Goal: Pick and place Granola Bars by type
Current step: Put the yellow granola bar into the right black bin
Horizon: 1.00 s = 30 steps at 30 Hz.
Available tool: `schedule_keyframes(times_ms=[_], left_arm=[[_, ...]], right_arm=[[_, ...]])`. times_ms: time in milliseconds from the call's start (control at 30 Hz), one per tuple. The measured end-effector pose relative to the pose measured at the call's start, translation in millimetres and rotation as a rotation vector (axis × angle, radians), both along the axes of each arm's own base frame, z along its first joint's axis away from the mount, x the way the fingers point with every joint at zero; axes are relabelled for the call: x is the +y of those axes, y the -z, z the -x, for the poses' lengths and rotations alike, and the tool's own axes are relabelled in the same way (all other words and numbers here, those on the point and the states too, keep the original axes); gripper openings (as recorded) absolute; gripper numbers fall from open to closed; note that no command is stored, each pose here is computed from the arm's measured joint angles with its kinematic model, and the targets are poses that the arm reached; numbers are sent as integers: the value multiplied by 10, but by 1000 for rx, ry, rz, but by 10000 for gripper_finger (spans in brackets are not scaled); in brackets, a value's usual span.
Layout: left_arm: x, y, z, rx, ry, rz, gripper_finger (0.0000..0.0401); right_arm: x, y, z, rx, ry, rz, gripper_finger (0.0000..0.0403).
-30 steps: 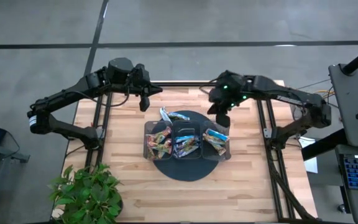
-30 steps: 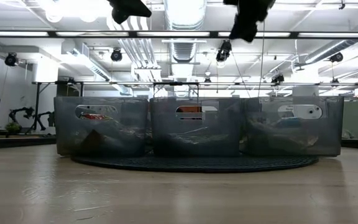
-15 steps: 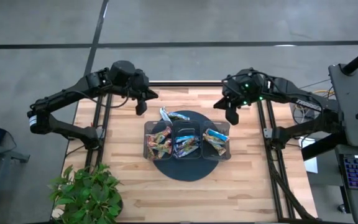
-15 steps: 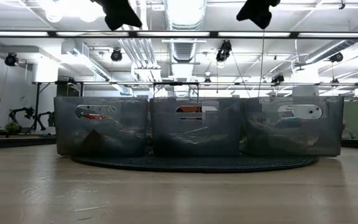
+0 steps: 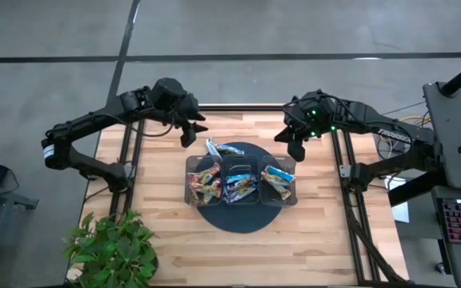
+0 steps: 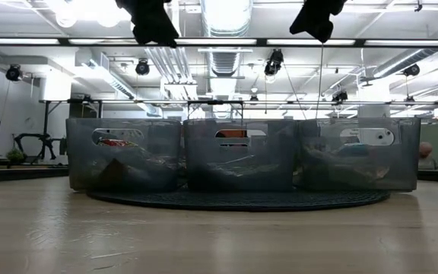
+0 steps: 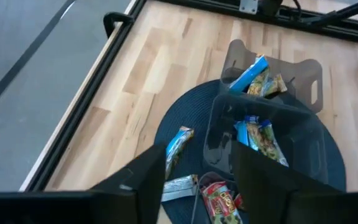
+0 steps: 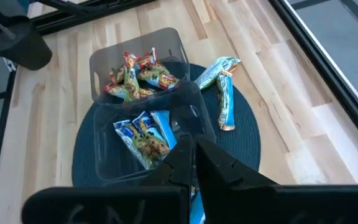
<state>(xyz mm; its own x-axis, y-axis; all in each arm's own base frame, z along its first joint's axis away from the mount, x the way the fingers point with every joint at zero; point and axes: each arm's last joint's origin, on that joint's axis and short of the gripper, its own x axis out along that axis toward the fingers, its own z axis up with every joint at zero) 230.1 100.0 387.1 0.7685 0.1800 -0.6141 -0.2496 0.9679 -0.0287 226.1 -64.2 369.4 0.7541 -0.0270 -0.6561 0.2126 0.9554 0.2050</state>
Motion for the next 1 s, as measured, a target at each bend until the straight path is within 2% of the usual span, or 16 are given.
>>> schedule_keyframes(times_ms=[233,667,767,900,1000], left_arm=[[79,84,-163,68,42,-49,215],[244,565,-491,375,286,-250,218],[294,686,-568,439,286,-275,218],[337,819,-649,477,248,-232,218],[377,905,-693,498,128,-163,218]], right_arm=[[0,-1,1,-1,4,-5,11],[1,-1,2,-1,16,-22,11],[1,-1,2,-2,21,-26,11],[2,-1,2,-2,27,-35,11],[2,-1,2,-1,32,-41,11]])
